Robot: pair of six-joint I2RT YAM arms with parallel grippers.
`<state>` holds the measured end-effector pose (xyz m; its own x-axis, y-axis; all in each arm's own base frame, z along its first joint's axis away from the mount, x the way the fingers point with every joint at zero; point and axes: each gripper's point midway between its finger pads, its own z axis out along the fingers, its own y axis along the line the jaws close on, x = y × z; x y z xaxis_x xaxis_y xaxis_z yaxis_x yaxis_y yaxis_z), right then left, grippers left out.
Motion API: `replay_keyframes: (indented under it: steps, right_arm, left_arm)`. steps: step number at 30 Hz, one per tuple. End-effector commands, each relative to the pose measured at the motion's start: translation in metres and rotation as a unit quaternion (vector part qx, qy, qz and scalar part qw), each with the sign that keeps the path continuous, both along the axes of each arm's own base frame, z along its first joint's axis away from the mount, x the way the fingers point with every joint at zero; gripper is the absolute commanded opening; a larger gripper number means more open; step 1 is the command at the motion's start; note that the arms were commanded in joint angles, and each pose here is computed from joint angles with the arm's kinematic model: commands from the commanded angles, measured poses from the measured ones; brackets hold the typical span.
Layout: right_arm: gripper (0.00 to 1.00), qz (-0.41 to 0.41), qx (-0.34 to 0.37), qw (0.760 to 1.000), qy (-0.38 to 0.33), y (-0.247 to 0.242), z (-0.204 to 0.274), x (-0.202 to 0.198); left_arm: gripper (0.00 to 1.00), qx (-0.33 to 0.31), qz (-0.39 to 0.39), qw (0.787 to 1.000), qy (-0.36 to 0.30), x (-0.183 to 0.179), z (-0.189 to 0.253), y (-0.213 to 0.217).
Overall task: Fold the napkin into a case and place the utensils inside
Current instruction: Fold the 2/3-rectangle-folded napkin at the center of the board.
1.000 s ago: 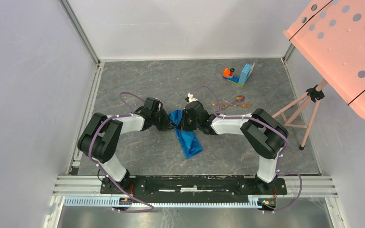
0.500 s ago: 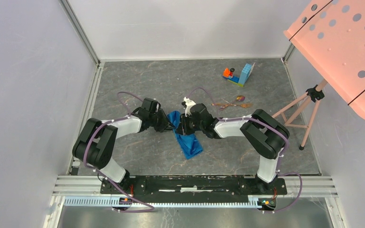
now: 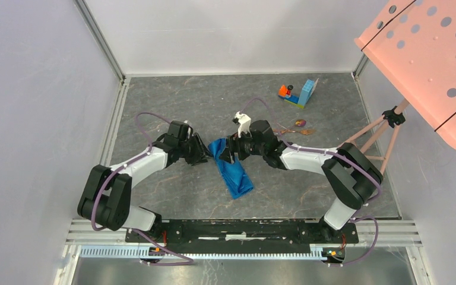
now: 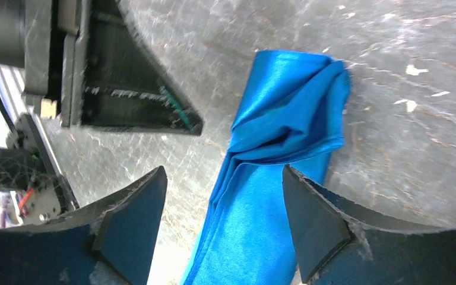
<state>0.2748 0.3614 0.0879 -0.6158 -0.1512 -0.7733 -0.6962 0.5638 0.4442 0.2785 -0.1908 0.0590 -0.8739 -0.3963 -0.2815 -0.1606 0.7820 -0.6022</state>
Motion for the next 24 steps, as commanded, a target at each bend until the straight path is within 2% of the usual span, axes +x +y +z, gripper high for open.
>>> replay_keyframes:
  steps: [1,5,11,18,24]
  right_arm:
    - [0.79,-0.043,0.040,0.998,0.001,-0.016,0.028,0.020]
    - [0.80,-0.070,0.057,0.995,0.038,-0.021,0.019,0.034]
    - [0.81,-0.073,0.062,0.993,0.062,-0.009,0.009,0.047]
    - [0.65,-0.085,0.063,0.992,0.062,-0.006,0.004,0.055]
    - [0.67,-0.098,0.063,0.991,0.061,-0.006,0.007,0.060]
  left_arm:
    - [0.46,0.025,-0.018,0.999,-0.027,-0.002,0.015,0.009]
    - [0.54,0.039,-0.023,0.998,-0.038,0.000,0.021,0.013]
    - [0.56,0.043,-0.021,0.998,-0.034,-0.001,0.020,0.014]
    - [0.57,0.082,-0.012,0.995,-0.053,0.004,0.027,0.023]
    - [0.60,0.150,-0.012,0.986,-0.077,0.012,0.037,0.027]
